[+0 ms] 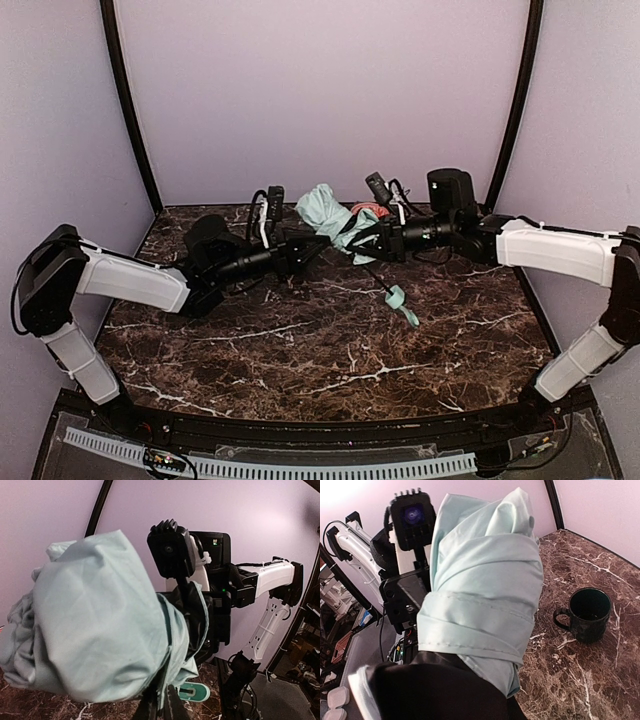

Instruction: Put away the umbrella

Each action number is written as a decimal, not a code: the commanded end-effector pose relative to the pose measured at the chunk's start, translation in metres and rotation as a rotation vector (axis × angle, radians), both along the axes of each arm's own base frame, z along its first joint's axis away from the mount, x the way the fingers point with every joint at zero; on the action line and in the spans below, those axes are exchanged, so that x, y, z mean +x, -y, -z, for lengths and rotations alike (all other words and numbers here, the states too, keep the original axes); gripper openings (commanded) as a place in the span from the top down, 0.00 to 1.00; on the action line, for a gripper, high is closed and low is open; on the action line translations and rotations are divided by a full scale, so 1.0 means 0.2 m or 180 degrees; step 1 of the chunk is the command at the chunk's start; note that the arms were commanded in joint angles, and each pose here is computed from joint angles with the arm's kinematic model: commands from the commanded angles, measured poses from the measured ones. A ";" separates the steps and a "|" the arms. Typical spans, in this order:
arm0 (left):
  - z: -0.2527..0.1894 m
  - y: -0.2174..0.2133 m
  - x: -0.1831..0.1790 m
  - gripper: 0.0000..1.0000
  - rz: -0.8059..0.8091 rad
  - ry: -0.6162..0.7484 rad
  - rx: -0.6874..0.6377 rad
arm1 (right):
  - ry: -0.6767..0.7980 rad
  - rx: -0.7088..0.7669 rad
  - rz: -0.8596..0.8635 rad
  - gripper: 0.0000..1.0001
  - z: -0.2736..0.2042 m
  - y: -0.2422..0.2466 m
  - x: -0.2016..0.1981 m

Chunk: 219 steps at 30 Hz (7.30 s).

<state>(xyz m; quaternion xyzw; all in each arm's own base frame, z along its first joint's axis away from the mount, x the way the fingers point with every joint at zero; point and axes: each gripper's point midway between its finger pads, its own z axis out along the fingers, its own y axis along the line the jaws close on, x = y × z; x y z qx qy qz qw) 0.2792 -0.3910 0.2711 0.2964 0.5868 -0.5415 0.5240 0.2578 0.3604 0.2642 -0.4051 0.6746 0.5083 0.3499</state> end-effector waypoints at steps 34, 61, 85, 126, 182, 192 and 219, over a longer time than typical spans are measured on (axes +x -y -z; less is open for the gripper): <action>0.11 -0.12 0.39 1.00 -0.0847 -0.0245 0.0340 | 0.0937 0.0207 -0.1433 1.00 -0.27 -0.09 -0.54; 0.18 -0.53 0.12 0.49 -0.1370 0.0313 0.1084 | 0.0953 -0.0632 -0.0082 0.99 0.10 0.08 -0.04; 0.70 -0.29 -0.11 0.29 -0.0230 0.0193 0.1981 | 0.0851 -0.1843 -0.0841 0.01 0.72 0.10 -0.16; 0.63 -0.59 0.16 0.26 -0.1707 -0.0103 0.2455 | 0.0623 -0.2912 -0.0389 0.00 0.64 -0.14 -0.20; 0.61 -0.85 0.17 0.25 -0.2087 -0.0217 0.2516 | 0.2140 0.0343 0.1332 0.66 -0.91 0.04 0.14; 0.54 -0.82 0.19 0.25 -0.2061 -0.0179 0.2445 | 0.3063 0.1624 0.1842 0.66 -1.58 0.43 -0.16; 0.49 -0.72 0.22 0.25 -0.1833 -0.0234 0.2394 | 0.1533 -0.0365 0.2395 0.66 0.06 0.43 0.21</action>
